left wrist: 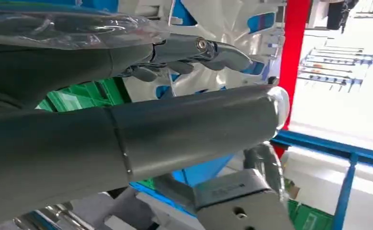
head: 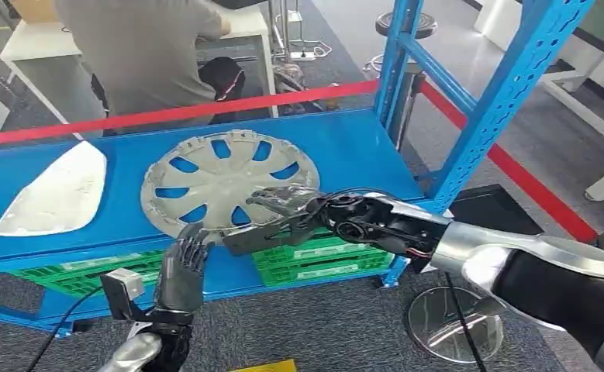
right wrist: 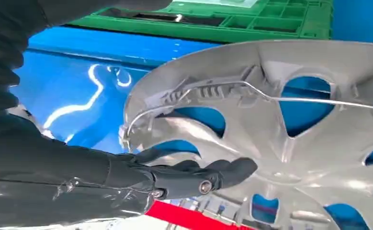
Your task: Take the parts from the cabinet and place them on the table.
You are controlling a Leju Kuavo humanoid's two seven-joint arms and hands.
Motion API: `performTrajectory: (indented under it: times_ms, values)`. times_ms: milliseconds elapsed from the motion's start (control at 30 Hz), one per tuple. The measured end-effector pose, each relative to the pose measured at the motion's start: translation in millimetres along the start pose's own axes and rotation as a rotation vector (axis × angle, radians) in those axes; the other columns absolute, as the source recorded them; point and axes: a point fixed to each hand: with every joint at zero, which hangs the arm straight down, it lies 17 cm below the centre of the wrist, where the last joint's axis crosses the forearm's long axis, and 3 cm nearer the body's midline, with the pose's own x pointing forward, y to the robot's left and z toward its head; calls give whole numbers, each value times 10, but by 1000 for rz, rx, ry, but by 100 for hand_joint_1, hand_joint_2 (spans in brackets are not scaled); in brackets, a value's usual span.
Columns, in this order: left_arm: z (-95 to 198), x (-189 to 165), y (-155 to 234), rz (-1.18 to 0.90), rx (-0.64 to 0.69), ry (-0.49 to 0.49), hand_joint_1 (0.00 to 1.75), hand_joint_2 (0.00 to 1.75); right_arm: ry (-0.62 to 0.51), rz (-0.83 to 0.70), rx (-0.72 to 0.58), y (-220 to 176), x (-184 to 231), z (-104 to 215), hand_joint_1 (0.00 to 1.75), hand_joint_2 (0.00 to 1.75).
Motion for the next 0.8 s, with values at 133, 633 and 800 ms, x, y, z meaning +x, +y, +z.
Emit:
performTrajectory:
  times_ms: [133,633,800]
  values:
    - [7,-8,2,-1,1,2,0,0,-6,15,-5,-44,23,7,0,175]
    - [8,-16,-4,-3,-1,6,0,0,-63,18,12,132,53,-57,0,175]
    - [6,-15,-18,4,-5,7,0,0,-66,-6,54,346,57,-104,0,175]
